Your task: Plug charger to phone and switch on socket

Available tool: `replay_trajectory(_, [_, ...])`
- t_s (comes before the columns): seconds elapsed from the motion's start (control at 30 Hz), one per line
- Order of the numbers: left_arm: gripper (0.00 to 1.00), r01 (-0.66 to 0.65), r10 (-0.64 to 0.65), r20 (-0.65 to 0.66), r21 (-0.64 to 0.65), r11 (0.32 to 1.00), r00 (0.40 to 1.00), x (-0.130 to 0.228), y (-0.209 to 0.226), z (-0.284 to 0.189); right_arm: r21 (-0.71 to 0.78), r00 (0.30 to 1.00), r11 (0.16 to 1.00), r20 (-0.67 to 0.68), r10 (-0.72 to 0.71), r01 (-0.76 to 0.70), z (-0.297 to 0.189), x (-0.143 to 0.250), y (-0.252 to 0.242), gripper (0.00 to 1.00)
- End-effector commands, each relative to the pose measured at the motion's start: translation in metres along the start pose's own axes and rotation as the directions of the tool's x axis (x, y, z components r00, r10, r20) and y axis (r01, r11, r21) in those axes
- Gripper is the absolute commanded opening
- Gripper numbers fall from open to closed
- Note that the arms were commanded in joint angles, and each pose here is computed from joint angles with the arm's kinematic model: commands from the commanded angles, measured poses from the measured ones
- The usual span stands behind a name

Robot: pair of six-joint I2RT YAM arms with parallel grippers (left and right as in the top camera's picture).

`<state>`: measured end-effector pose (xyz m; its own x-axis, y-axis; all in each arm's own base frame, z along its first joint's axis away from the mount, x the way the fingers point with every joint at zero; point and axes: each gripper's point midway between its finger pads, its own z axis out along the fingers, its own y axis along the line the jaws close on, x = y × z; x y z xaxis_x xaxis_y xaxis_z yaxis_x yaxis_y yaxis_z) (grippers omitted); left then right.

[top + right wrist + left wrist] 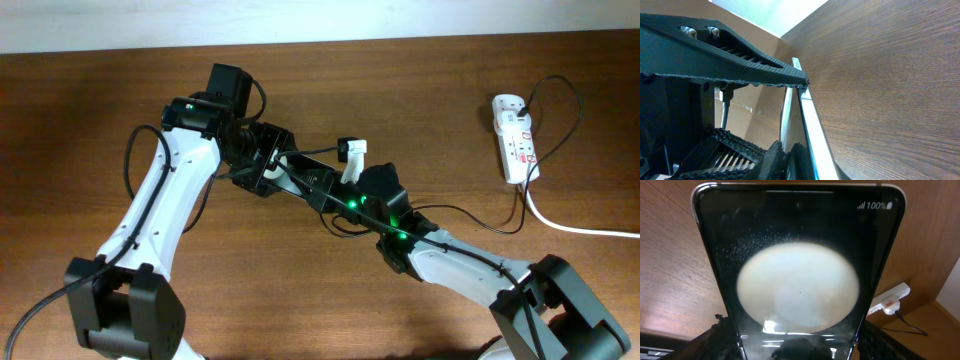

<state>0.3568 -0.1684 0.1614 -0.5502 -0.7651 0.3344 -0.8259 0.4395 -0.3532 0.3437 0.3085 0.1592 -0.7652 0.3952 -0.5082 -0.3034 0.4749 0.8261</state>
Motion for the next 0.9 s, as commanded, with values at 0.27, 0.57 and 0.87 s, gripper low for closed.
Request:
replay_trajectory(0.27, [0.43,-0.015,0.016,-0.006,0.05,0.999,1.0,0.008,-0.01,-0.014,-0.016,1.0,1.0,0.02,-0.02,0.02,0.004,-0.006,0.007,0.17])
replay_trajectory(0.57, [0.48,-0.025,0.025,0.002,0.056,0.998,1.0,0.001,-0.01,-0.017,-0.051,0.999,0.998,0.029,-0.03,0.031,0.003,-0.009,0.015,0.15])
replay_trajectory(0.87, [0.48,-0.065,0.065,0.007,0.088,0.994,0.998,-0.014,-0.012,-0.025,-0.105,1.0,0.994,-0.005,0.013,-0.013,-0.01,-0.03,0.006,0.05])
